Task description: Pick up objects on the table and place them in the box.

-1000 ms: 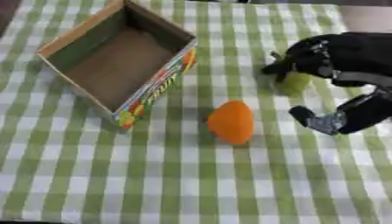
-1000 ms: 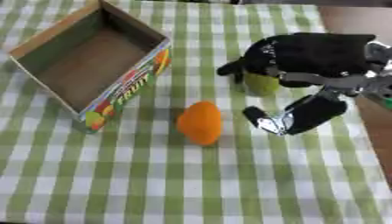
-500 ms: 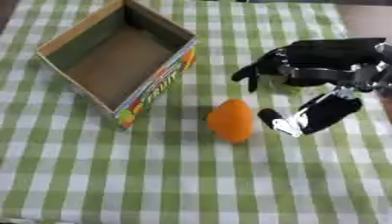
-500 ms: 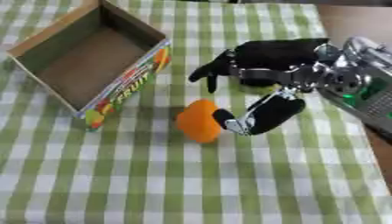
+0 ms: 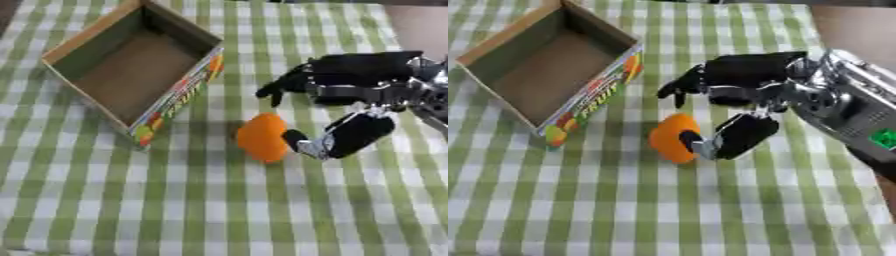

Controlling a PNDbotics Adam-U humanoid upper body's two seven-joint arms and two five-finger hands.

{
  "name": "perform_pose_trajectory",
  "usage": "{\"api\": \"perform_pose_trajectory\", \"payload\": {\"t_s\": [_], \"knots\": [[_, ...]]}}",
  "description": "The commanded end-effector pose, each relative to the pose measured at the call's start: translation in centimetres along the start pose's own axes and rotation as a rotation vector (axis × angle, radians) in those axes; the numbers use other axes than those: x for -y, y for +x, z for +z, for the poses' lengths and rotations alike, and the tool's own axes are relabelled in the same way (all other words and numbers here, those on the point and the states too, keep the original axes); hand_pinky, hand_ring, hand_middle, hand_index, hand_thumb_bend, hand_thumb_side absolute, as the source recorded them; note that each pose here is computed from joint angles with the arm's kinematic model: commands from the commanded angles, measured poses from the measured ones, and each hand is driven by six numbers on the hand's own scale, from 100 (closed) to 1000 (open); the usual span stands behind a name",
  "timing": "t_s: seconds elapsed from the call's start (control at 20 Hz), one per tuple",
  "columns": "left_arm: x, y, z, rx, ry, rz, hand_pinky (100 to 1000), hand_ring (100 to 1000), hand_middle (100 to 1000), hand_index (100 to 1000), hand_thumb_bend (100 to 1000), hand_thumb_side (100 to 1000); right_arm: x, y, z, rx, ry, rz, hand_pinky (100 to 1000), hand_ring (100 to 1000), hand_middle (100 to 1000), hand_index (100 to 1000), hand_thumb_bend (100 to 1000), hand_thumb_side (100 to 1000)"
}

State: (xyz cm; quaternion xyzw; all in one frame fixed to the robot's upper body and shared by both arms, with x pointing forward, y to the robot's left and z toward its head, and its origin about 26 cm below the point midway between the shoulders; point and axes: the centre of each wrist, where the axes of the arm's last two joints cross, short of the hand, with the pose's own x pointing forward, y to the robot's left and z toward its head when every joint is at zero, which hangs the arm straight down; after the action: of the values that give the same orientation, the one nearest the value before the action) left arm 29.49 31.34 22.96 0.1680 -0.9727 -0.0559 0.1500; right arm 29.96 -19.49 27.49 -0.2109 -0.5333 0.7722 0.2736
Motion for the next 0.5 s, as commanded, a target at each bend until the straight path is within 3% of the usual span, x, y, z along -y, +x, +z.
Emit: {"api": "perform_pose_trajectory", "payload": {"t_s": [0.05, 0.25, 0.5], "knots": [[-0.26, 0.42, -0.67, 0.026, -0.015, -0.001, 748, 717, 717, 852, 222, 452, 0.36, 0.23, 0.29, -0.011, 0.001, 0.034, 981, 100, 797, 997, 100, 620], [-0.18, 0.43, -0.68, 0.026, -0.016, 0.004, 748, 716, 717, 851, 220, 453, 0.14, 0.35, 0.08, -0.024, 0.006, 0.046, 977, 100, 796, 992, 100, 577], [-0.13, 0.41, -0.59, 0.021, -0.017, 0.007, 748, 721, 717, 851, 216, 457, -0.55, 0.01, -0.39, -0.040, 0.038, 0.034, 976, 100, 786, 993, 100, 655]]}}
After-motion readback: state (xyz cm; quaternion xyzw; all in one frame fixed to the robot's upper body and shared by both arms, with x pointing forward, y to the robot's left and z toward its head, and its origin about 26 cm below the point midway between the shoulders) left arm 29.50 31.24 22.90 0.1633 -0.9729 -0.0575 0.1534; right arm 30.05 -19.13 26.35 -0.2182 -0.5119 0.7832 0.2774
